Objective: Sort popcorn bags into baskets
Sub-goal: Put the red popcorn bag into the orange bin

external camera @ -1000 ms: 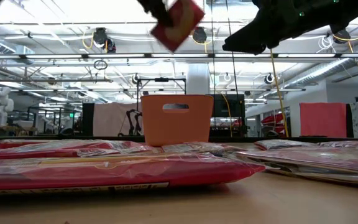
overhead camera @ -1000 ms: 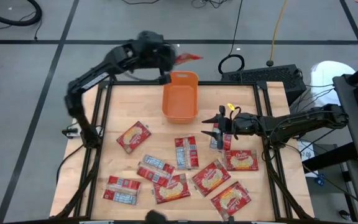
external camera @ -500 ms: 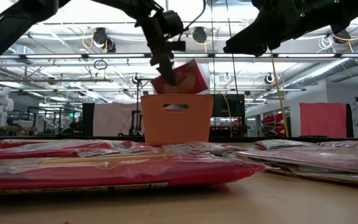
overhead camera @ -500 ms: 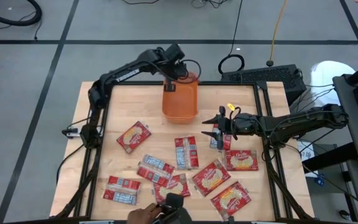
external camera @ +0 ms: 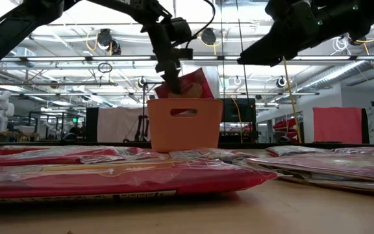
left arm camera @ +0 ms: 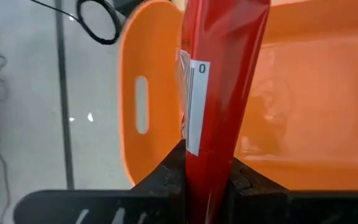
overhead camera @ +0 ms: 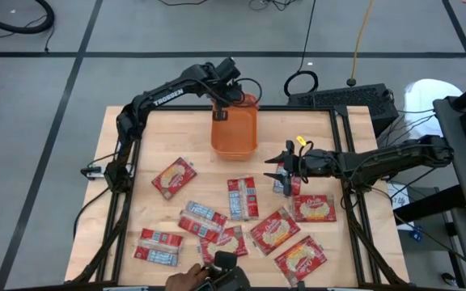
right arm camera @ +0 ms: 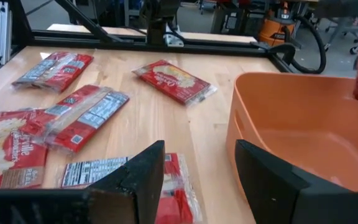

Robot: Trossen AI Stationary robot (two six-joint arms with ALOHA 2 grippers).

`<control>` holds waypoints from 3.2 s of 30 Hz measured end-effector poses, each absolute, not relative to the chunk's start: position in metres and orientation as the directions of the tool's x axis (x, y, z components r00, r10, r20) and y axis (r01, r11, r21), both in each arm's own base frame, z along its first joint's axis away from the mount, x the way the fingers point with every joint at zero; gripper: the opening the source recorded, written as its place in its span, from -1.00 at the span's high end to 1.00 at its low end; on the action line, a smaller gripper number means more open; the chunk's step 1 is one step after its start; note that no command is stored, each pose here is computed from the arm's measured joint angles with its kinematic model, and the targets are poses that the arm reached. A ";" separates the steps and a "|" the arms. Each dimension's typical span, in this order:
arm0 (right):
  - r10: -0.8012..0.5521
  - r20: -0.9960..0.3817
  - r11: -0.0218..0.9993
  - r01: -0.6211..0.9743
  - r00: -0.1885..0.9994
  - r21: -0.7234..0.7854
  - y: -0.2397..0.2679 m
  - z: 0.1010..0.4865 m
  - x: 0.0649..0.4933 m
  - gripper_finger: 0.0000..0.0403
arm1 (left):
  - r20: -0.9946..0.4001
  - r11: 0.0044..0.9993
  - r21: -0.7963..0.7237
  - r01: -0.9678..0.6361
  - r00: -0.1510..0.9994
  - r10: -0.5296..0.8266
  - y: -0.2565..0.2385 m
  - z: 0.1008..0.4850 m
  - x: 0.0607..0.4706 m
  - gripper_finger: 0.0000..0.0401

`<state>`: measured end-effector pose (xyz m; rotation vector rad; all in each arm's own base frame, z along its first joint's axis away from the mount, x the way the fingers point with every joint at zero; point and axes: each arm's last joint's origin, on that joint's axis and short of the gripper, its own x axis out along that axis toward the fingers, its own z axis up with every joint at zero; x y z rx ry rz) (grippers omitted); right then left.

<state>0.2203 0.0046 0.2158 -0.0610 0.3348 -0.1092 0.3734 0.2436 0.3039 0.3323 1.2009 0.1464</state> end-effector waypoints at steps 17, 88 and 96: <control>-0.096 -0.325 0.994 0.071 0.941 -0.088 0.009 0.213 0.218 0.07 | -0.926 0.944 0.319 0.087 0.239 0.291 0.250 0.258 0.391 0.57; -0.170 -0.348 0.985 0.152 0.922 -0.078 0.008 0.192 0.206 0.07 | -0.954 0.551 0.238 0.800 0.085 0.289 0.162 0.155 0.417 0.15; -0.170 -0.348 0.985 0.154 0.922 -0.072 0.008 0.192 0.206 0.07 | -0.950 0.552 0.250 0.796 0.091 0.299 0.164 0.154 0.417 0.59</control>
